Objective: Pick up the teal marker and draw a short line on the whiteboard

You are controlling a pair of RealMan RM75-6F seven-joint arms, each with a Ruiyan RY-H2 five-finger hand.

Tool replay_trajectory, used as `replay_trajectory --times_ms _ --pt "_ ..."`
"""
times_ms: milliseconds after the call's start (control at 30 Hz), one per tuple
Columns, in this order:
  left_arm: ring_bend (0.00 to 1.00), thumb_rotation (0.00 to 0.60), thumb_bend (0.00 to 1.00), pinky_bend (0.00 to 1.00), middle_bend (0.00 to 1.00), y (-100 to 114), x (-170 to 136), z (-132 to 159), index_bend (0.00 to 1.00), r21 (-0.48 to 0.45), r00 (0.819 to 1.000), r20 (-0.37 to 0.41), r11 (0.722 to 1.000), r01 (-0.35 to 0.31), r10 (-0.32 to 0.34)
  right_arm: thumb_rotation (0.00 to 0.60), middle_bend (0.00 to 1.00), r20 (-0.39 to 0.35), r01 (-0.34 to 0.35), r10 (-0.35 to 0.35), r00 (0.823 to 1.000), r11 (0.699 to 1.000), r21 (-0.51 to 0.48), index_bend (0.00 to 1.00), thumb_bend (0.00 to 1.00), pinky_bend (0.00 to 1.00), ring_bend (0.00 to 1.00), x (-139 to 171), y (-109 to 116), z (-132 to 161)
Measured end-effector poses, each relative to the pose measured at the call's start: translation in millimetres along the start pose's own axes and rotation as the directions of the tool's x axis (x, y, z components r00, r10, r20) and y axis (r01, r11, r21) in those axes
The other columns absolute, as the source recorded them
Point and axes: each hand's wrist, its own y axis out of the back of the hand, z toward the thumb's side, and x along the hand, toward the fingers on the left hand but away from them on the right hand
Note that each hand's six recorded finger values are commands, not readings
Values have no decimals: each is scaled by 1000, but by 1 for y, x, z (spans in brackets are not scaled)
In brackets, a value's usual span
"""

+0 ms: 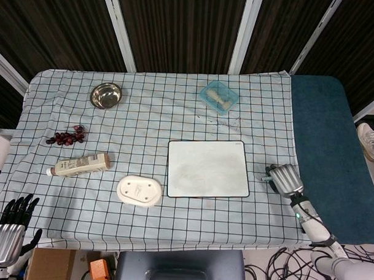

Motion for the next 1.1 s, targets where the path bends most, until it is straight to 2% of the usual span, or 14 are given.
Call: replay_trajectory --times_ms 167,267,367,467,600,733,833,1100 --pt "0 600 366 57 0 1 0 -1 0 0 1000 -3 1000 -2 2 600 753 -2 75 -76 997 988 -136 1000 366 712 718 -1 21 0" --pt "0 600 365 57 0 1 0 -1 0 -3 1000 -3 1000 -1 1 600 753 5 126 -129 992 960 -250 1000 368 715 720 -3 38 2" --pt "0 600 365 57 0 0 1 -1 0 -6 1000 -1 1000 2 -2 600 754 20 170 -176 984 910 -377 1000 368 719 723 -7 55 7" --pt "0 600 366 57 0 -1 2 -1 0 -7 1000 0 1000 6 -6 600 755 38 195 -204 978 839 -508 1000 370 719 724 -15 68 14" --pt "0 600 366 58 0 -1 2 -1 0 -6 1000 -4 1000 8 -8 600 755 58 217 -239 969 719 -660 1000 374 720 724 -36 84 34" --pt "0 600 365 57 0 -2 2 -2 0 -6 1000 -9 1000 10 -10 600 755 49 204 -247 968 655 -728 1000 375 720 724 -54 87 65" --pt "0 600 366 58 0 -3 2 -2 0 -9 1000 -10 1000 12 -12 600 755 37 193 -249 968 639 -745 1000 376 721 725 -65 85 86" --pt "0 600 365 57 0 -3 1 -3 0 -12 1000 -7 1000 14 -14 600 755 15 177 -247 969 650 -739 1000 376 724 727 -81 76 119"
